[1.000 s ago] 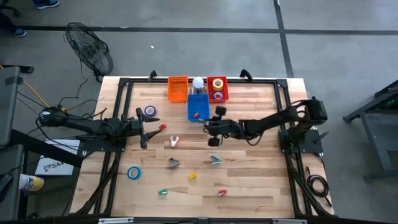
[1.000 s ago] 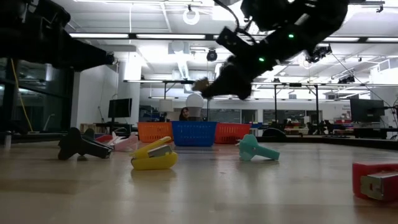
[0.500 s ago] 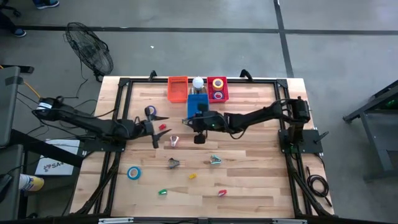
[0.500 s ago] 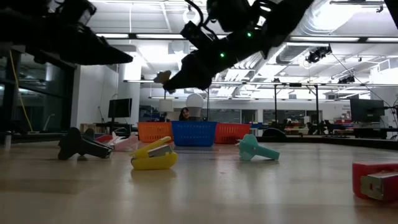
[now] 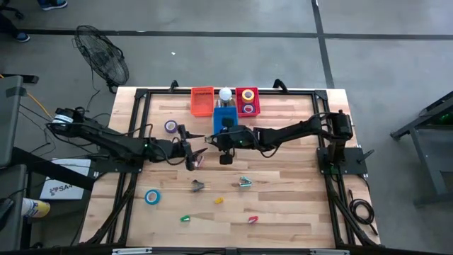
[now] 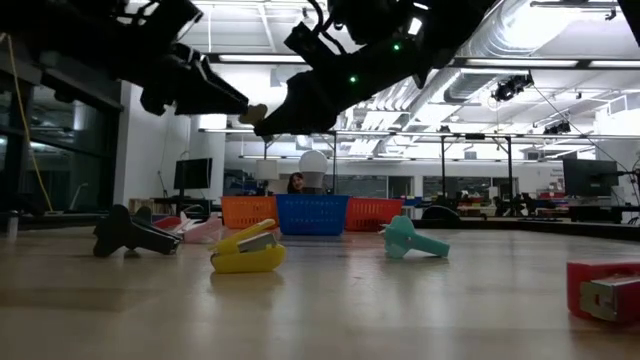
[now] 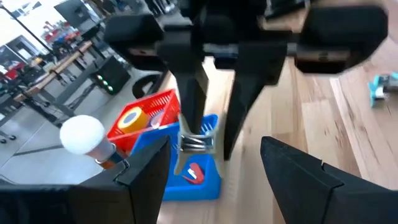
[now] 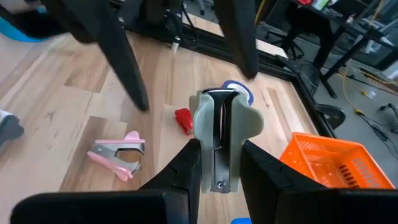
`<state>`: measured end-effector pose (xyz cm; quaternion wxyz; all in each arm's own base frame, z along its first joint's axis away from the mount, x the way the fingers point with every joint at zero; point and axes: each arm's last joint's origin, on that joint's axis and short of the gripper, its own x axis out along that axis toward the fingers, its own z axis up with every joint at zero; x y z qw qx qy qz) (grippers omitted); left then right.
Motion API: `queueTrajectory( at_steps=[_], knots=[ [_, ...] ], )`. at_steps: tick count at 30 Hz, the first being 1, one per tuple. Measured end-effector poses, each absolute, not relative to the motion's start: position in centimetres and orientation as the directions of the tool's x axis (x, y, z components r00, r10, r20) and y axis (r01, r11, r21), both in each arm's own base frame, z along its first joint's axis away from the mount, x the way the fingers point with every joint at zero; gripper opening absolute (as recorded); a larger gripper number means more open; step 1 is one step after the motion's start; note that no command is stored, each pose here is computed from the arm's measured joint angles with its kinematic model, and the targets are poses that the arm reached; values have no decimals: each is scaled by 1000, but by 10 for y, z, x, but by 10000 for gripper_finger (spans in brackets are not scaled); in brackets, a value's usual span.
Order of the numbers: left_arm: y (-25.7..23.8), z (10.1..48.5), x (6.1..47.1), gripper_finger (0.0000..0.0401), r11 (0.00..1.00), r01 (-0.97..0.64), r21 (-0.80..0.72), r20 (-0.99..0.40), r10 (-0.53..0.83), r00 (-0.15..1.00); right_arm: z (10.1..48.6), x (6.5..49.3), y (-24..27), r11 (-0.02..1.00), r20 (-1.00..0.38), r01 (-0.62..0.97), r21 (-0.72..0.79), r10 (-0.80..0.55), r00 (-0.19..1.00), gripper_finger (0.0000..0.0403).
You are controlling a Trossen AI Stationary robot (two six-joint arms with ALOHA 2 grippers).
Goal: Pick and place Stapler, Stapler remover, tape
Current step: Put the gray staple remover into the orange basket
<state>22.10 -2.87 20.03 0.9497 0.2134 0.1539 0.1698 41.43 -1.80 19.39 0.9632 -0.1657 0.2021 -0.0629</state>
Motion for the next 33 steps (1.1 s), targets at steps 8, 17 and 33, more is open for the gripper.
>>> queueTrajectory(
  at_steps=[8, 17, 33],
  knots=[
    [-29, 196, 233, 246, 856, -246, 454, -251, 387, 887, 194, 415, -8, 923, -371, -41, -382, -113, 922, 78],
    [-26, 195, 235, 246, 897, -223, 383, -263, 337, 904, 190, 413, -4, 894, -411, -63, -444, -141, 900, 78],
    [-27, 194, 235, 192, 918, -188, 350, -276, 293, 915, 188, 412, -5, 889, -422, -65, -454, -150, 894, 77]
  ],
)
